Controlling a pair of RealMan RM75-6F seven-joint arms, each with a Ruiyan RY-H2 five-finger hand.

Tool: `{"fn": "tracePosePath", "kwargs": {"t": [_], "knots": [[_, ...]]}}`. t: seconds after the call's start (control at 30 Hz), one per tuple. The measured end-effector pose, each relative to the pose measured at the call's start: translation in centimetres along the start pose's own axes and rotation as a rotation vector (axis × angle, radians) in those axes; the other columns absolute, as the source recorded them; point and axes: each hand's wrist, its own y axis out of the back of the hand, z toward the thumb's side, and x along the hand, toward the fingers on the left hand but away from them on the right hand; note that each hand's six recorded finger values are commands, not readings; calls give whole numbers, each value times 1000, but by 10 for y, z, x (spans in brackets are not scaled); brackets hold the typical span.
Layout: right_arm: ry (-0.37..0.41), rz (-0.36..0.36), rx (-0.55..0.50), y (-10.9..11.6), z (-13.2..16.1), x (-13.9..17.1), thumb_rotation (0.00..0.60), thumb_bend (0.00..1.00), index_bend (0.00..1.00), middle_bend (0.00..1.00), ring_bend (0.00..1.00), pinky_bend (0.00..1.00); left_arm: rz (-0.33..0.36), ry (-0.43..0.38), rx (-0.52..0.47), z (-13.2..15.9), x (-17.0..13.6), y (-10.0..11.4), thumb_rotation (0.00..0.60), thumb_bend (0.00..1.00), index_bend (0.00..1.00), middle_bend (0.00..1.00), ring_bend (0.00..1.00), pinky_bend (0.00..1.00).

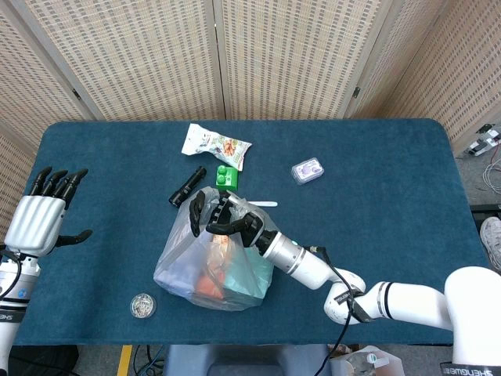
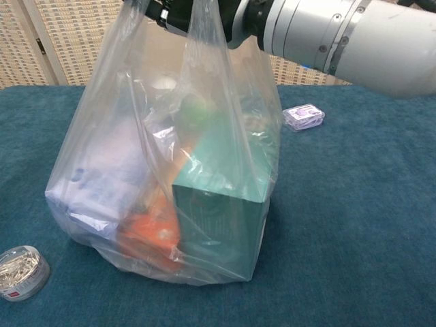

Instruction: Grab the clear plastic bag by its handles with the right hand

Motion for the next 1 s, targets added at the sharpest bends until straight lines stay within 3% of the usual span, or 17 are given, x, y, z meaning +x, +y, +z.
{"fn": "tracePosePath", "kwargs": {"t": [0.47, 1.0], "knots": [[23, 18, -10, -28, 21, -23, 600, 197, 650, 624, 613, 717, -35, 61, -15, -21, -28, -32, 600, 53, 69, 159, 92, 0], [77, 71, 13, -70, 53, -44, 600, 205, 687, 652, 644, 749, -56, 123, -60, -40, -71, -75, 600, 53, 74, 157, 92, 0]]}}
